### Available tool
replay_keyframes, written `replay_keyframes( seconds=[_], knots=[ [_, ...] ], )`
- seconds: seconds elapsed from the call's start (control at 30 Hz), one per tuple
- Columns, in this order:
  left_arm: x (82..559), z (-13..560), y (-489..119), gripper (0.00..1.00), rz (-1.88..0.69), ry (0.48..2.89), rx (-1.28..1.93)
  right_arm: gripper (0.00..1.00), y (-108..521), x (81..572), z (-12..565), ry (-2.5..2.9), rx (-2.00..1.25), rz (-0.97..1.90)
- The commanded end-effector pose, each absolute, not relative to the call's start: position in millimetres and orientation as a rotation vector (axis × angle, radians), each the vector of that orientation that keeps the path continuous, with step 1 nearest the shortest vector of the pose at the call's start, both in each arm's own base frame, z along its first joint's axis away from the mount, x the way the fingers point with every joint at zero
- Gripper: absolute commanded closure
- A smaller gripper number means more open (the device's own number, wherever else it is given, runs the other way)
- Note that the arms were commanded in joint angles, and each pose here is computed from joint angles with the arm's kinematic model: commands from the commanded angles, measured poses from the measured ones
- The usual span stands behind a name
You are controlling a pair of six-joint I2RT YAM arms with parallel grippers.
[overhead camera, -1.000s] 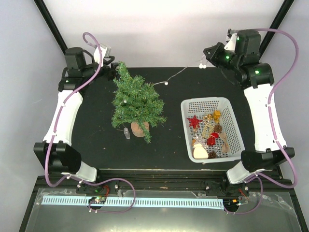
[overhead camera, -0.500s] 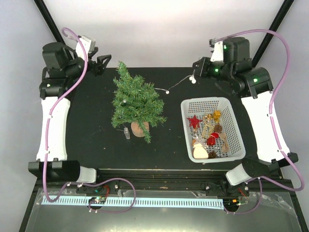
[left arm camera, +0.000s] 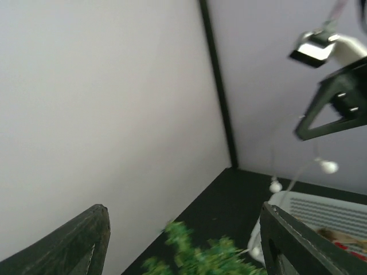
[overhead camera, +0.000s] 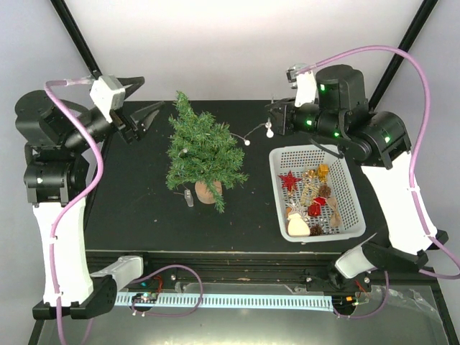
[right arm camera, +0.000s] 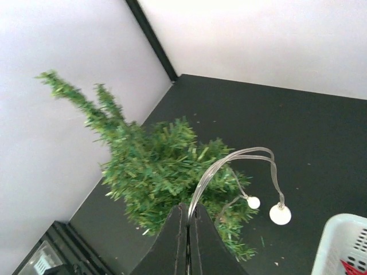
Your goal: Decorate the small christmas tree
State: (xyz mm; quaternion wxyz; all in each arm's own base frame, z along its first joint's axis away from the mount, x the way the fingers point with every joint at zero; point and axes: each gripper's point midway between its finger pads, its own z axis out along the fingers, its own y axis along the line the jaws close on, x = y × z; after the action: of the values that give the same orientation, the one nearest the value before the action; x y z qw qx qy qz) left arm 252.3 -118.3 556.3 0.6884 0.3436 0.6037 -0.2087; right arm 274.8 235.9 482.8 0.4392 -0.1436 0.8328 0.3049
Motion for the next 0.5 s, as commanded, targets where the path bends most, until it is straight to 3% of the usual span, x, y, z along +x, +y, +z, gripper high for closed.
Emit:
replay_keyframes(
  seconds=[0.0,0.47],
  knots=[
    [225,560,-144,0.28,-0.623,1.303,0.891,0.99,246,244,511,1.955,-0.472,0.835],
    [214,545,-194,0.24,-0.763,1.280,1.023,0.99,277,197,528,1.853,-0.634,1.006]
  ],
)
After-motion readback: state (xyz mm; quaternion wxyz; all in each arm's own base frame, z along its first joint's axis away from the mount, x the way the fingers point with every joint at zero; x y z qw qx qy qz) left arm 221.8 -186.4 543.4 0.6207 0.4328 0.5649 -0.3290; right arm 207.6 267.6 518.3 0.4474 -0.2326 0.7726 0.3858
